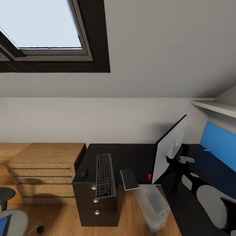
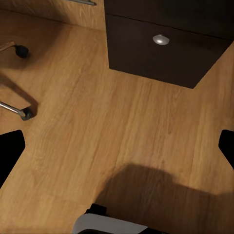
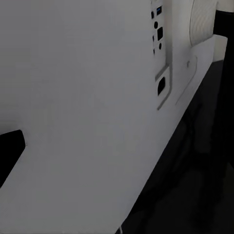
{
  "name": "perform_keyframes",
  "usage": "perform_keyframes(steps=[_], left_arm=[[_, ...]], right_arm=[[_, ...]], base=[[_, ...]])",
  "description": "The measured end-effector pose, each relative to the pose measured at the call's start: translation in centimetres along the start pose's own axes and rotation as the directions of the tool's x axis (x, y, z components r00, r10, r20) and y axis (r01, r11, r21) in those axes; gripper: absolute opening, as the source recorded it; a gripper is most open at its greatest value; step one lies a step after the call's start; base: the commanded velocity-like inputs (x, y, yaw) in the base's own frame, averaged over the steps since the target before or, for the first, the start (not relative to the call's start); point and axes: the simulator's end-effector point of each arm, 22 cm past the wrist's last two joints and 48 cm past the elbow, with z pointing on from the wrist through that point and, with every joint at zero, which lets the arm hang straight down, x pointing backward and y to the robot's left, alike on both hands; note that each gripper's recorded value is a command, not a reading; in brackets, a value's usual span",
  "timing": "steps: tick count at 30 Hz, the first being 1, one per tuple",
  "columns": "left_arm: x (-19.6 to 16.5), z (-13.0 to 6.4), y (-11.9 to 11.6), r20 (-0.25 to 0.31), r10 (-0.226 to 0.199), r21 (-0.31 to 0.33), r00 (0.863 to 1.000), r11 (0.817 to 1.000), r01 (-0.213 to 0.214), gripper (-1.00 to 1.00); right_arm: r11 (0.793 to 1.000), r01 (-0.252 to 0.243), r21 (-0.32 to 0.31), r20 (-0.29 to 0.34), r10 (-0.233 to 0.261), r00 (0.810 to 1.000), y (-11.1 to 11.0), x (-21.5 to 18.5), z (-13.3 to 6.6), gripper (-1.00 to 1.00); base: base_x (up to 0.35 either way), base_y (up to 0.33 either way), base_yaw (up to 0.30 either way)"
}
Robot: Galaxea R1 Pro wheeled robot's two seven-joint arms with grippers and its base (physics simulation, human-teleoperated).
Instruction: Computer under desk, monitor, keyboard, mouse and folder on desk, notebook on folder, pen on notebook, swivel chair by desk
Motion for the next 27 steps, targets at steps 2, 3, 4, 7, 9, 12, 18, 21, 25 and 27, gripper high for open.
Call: perform_keyframes(steps=[2, 3, 4, 7, 9, 12, 18, 21, 25, 27], left_arm=[[0.00, 0.00, 0.00, 0.000, 0.000, 0.000, 1.000, 1.000, 0.000, 1.00], [0.00, 0.00, 0.00, 0.000, 0.000, 0.000, 1.000, 1.000, 0.000, 1.00], [0.00, 0.00, 0.00, 0.000, 0.000, 0.000, 1.000, 1.000, 0.000, 1.00], [0.02, -0.01, 0.01, 0.000, 0.000, 0.000, 1.000, 1.000, 0.000, 1.00], [0.02, -0.01, 0.01, 0.000, 0.000, 0.000, 1.000, 1.000, 0.000, 1.00], [0.00, 0.00, 0.01, 0.000, 0.000, 0.000, 1.000, 1.000, 0.000, 1.00], [0.02, -0.01, 0.01, 0.000, 0.000, 0.000, 1.000, 1.000, 0.000, 1.00], [0.01, 0.00, 0.01, 0.000, 0.000, 0.000, 1.000, 1.000, 0.000, 1.00], [0.02, -0.01, 0.02, 0.000, 0.000, 0.000, 1.000, 1.000, 0.000, 1.00], [0.01, -0.01, 0.01, 0.000, 0.000, 0.000, 1.000, 1.000, 0.000, 1.00]], right_arm=[[1.000, 0.000, 0.000, 0.000, 0.000, 1.000, 0.00, 0.00, 0.00, 1.00], [1.000, 0.001, 0.000, 0.000, -0.001, 1.000, 0.01, -0.01, 0.00, 1.00], [1.000, 0.001, -0.001, 0.000, -0.001, 1.000, 0.01, -0.01, 0.00, 1.00], [1.000, 0.003, -0.001, 0.001, -0.003, 1.000, 0.01, -0.06, 0.01, 1.00], [1.000, 0.001, -0.002, 0.001, -0.001, 1.000, 0.02, -0.04, 0.01, 1.00], [1.000, 0.001, -0.003, 0.001, -0.001, 1.000, 0.07, -0.05, 0.01, 1.00], [1.000, 0.003, -0.001, 0.001, -0.003, 1.000, -0.04, -0.09, 0.01, 1.00], [1.000, 0.003, -0.001, 0.001, -0.003, 1.000, 0.00, -0.07, 0.01, 1.00], [1.000, -0.004, 0.002, 0.002, 0.004, 1.000, -0.07, -0.08, 0.01, 1.00], [1.000, -0.003, 0.003, 0.002, 0.003, 1.000, -0.08, -0.08, 0.01, 1.00]], base=[[0.000, 0.000, 0.015], [0.000, 0.000, 0.007], [0.000, 0.000, 0.004], [0.000, 0.000, 0.002], [0.000, 0.000, 0.000], [0.000, 0.000, 0.000], [0.000, 0.000, 0.000], [0.000, 0.000, 0.019], [0.000, 0.000, 0.145], [0.000, 0.000, 0.243]])
